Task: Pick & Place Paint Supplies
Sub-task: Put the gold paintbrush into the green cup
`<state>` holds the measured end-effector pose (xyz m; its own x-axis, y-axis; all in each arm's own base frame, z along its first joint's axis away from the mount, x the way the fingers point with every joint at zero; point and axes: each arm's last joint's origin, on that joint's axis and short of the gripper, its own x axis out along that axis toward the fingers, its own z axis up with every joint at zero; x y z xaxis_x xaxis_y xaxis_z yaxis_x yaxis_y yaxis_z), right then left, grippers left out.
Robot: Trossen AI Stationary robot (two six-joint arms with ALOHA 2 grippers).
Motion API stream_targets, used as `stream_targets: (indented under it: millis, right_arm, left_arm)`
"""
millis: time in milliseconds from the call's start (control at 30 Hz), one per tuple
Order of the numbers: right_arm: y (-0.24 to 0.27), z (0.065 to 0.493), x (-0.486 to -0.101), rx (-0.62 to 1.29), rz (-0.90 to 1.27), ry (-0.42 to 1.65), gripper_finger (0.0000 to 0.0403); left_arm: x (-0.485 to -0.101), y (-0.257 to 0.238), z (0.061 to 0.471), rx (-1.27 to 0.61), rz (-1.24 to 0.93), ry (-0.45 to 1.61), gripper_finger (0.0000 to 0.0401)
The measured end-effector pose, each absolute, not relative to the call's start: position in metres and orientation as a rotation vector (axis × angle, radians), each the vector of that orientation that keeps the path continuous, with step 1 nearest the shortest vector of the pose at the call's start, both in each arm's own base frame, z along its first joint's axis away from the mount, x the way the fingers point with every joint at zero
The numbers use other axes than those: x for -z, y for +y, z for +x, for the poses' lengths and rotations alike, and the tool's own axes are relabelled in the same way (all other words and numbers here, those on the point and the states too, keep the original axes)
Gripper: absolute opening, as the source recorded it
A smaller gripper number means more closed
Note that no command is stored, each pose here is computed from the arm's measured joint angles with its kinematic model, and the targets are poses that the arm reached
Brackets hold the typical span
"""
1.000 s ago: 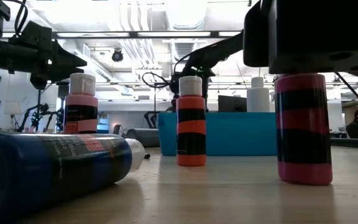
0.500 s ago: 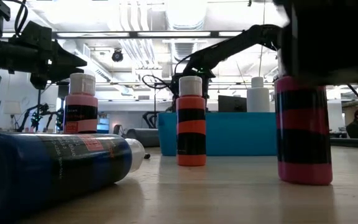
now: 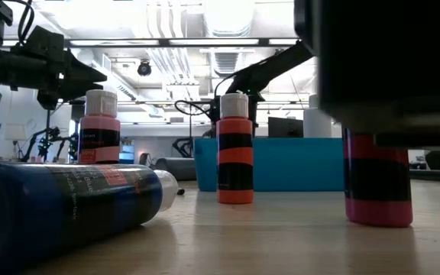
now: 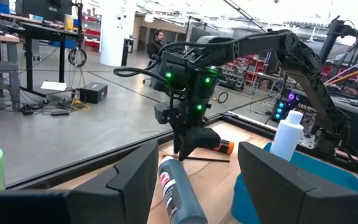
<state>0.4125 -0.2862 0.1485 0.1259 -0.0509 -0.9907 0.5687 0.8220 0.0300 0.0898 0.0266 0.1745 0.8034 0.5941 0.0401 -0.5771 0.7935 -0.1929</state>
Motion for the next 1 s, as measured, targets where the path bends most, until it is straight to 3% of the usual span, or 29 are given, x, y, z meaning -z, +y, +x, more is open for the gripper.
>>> stream_targets:
  millis: [533, 1000]
  right_arm:
    - [-0.2855, 0.412, -0.1468, 0.482, 0.482, 1.383, 0.0018]
    - [-0.2848, 0.4109, -0.1473, 0.478, 0.491, 1.392, 0.0009]
  left_arm:
    - [-0.1745, 0.0266, 0.0898, -0.63, -0.175, -0.101, 0.0227]
    - [-0.1745, 0.0266, 0.0898, -0.63, -0.175, -0.1, 0.0227]
